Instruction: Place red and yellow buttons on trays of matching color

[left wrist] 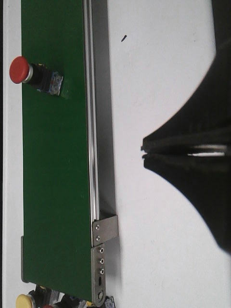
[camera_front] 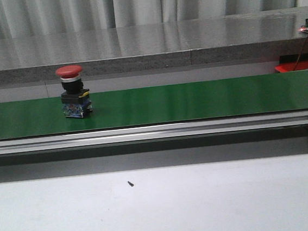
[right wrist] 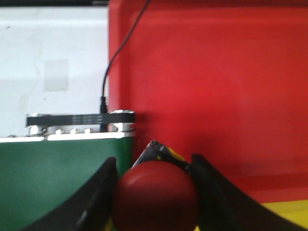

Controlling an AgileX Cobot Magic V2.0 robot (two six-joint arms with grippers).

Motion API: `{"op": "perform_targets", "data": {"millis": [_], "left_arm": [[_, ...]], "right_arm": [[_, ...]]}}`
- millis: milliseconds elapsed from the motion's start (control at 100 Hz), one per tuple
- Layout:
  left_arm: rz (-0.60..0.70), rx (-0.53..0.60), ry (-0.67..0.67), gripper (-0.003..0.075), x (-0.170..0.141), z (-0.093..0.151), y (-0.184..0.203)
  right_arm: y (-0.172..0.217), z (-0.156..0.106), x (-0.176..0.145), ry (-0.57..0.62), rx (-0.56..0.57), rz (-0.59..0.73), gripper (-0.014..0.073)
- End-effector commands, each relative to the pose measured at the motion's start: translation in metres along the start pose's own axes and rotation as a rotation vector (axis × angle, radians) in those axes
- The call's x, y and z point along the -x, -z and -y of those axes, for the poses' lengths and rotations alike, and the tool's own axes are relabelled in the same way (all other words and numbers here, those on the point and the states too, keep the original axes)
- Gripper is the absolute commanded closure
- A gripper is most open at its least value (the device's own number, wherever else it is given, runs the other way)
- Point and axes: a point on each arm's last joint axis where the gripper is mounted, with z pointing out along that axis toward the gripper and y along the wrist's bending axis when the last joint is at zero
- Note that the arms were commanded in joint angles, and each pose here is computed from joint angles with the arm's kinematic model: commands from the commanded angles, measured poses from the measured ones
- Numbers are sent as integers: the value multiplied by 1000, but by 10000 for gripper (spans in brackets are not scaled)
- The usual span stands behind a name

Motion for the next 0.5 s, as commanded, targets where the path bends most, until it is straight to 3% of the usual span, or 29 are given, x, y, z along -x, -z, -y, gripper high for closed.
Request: {"op": "perform_targets", "data": {"millis": [0, 180, 490], "left_arm": [[79, -14, 4, 740, 12, 2, 5], [79, -14, 4, 740, 12, 2, 5], [79, -14, 4, 740, 12, 2, 5]], "right_arm": [[19, 16, 15, -28, -34, 137, 433], [-11, 27, 26, -40, -47, 143, 433], [-68, 32, 37, -43, -32, 38, 433]]}}
